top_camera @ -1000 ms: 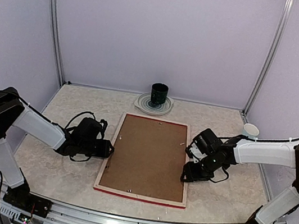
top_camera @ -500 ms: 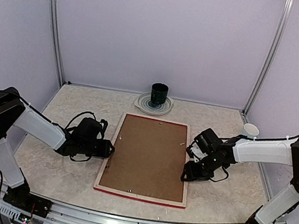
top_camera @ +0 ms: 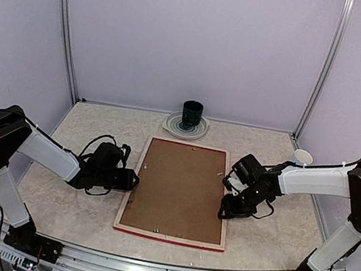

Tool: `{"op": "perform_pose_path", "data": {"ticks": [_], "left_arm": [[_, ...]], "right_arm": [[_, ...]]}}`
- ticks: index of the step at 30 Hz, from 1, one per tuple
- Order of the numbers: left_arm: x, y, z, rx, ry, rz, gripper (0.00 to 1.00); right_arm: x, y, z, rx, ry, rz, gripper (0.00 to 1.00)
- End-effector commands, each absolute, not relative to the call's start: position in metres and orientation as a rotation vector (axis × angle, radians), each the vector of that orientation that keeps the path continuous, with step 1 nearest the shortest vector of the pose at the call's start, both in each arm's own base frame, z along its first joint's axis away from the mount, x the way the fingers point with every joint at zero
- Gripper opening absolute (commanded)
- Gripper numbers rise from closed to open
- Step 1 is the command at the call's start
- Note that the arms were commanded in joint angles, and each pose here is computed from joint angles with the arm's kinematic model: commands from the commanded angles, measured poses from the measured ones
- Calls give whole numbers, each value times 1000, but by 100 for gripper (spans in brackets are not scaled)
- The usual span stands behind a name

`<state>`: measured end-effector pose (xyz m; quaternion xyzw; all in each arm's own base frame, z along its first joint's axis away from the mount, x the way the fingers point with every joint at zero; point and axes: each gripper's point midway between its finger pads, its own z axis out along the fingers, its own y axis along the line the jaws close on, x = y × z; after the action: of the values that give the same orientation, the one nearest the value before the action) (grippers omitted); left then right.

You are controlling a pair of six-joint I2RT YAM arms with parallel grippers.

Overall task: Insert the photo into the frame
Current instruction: Press the fastener onto the backboard.

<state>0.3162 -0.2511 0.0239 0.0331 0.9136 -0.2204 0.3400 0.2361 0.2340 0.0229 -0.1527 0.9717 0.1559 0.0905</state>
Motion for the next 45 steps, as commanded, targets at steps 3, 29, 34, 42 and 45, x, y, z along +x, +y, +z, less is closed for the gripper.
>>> {"op": "perform_pose_path", "data": {"ticks": [3,29,34,42,45], "left_arm": [[300,-241,-5,104,2488,-528,39],[299,-240,-2,113,2482,-530,38],[299,-241,-1,112,2479,-540,38],[298,-241,-1,115,2480,-542,38],[298,-241,-1,113,2480,-543,38]], "right_arm": [[238,215,7,-480,2933,213,38],[247,233,34,-446,2888,283,49],[258,240,60,-493,2841,296,57],[258,238,48,-605,2878,221,58],[257,235,41,-641,2894,196,58]]}}
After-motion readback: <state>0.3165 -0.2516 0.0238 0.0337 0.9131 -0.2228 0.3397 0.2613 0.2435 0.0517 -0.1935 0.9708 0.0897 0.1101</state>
